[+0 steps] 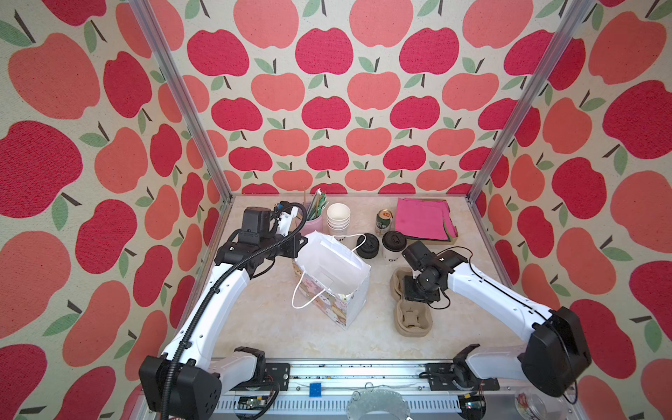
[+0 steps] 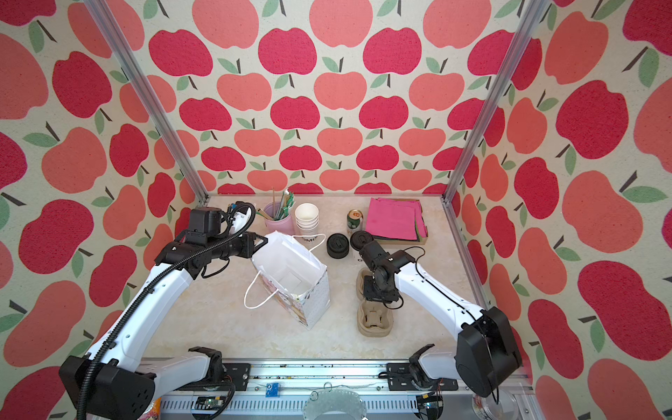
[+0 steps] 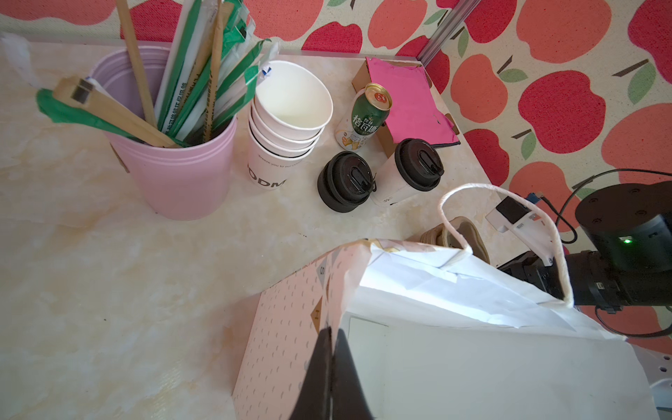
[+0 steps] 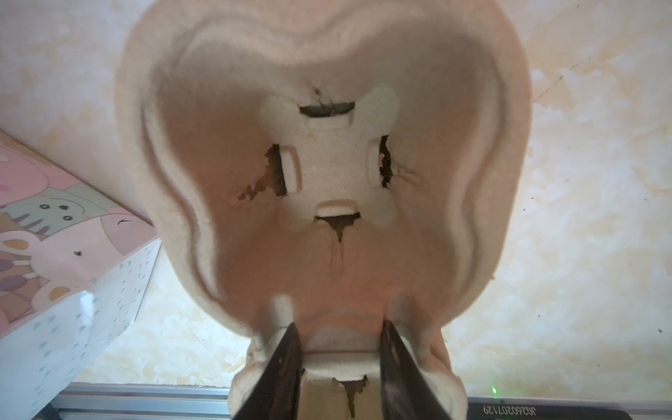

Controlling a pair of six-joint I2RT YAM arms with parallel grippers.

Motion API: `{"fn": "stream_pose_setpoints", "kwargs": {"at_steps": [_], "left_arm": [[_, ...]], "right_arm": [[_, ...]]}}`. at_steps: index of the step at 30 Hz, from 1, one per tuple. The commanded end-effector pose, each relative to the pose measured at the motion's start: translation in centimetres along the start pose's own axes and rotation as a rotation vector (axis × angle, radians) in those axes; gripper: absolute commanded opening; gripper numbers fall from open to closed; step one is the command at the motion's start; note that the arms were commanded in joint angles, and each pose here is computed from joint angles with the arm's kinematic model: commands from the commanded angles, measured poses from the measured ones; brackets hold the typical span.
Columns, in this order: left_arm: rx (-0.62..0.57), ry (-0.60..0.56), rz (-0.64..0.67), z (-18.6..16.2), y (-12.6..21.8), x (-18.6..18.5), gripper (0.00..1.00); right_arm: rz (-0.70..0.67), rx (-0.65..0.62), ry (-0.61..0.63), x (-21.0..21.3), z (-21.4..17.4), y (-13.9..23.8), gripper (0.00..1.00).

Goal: Pack the takeout coffee
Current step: 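Lift the top cup carrier off the stack with the right gripper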

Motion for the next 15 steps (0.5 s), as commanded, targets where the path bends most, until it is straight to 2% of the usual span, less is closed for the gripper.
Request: {"fn": "stream_pose_setpoints", "kwargs": {"at_steps": [1,8,15], "left_arm": [[0.013,0.016,-0.014,-0.4,-0.4,-0.1,0.01],[0.015,0.015,-0.013,-0.5,-0.4,-0.1,0.0],[0.01,0.013,-0.007,-0.3,-0.2,-0.1,0.0]], "right_arm": [[0.004,-0.043,0.018,-0.2,0.3,1.7,0.31],[-0.003,-0.08,0.046,-0.1,0.7,3.2,0.31],[0.017,-0.203,0.123,0.2,1.6,6.7,0.31]]}}
Point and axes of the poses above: each gripper's point midway between its finger pads, its own y axis back along the fingers, its own x axis along the line the jaws close on, z = x × y, the point moved 9 cm from there along y, back along the fingers, and after that the axes turned 1 degree about -y, right-handed, at the moved point
